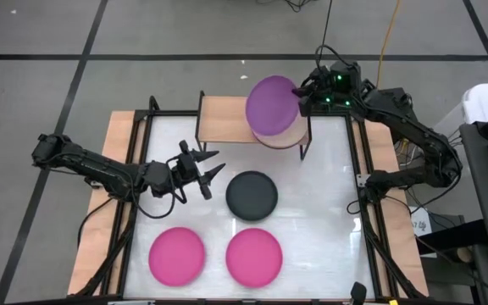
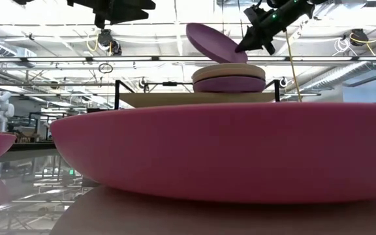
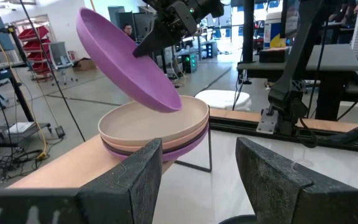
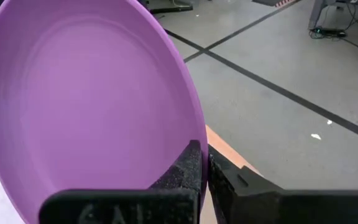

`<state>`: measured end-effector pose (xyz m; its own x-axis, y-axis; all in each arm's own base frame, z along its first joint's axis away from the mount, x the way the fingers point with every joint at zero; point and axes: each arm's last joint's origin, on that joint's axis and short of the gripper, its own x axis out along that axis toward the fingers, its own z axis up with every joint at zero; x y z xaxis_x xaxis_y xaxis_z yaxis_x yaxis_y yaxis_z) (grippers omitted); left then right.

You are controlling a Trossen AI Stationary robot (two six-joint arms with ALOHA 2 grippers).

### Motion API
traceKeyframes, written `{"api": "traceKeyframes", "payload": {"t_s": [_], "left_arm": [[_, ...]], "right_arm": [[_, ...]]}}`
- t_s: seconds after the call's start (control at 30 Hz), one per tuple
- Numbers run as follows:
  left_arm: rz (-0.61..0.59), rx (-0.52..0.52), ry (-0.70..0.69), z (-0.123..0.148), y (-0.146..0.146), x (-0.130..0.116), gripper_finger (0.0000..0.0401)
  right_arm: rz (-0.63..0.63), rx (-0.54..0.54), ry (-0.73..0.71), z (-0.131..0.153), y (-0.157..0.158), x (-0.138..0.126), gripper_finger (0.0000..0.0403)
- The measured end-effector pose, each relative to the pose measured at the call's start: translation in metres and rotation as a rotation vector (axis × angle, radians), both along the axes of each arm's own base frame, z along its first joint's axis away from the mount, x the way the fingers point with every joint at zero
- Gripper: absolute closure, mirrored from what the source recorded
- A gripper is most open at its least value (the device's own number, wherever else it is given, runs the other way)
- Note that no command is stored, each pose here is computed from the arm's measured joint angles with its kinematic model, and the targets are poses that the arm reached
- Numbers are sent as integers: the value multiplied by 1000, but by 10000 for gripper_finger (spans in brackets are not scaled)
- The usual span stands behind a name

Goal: Place and stack plates onto a shelf
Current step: Put the violet plate on the shelf

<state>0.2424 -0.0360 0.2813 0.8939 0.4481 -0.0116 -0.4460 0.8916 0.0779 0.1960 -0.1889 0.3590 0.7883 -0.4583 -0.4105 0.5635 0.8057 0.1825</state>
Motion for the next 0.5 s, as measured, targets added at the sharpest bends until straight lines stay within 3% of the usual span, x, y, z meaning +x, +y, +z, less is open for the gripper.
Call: {"api": "traceKeyframes", "payload": {"t_s": [0.37, 0.43, 0.5], "left_arm": [[0, 1, 0, 0, 0, 0, 192], [0, -1, -7, 1, 0, 0, 192], [0, -5, -55, 5, 0, 0, 192]], "right_arm": [[25, 14, -18, 1, 2, 1, 403], [33, 31, -91, 5, 0, 5, 403], [73, 11, -258, 17, -1, 16, 403]]}}
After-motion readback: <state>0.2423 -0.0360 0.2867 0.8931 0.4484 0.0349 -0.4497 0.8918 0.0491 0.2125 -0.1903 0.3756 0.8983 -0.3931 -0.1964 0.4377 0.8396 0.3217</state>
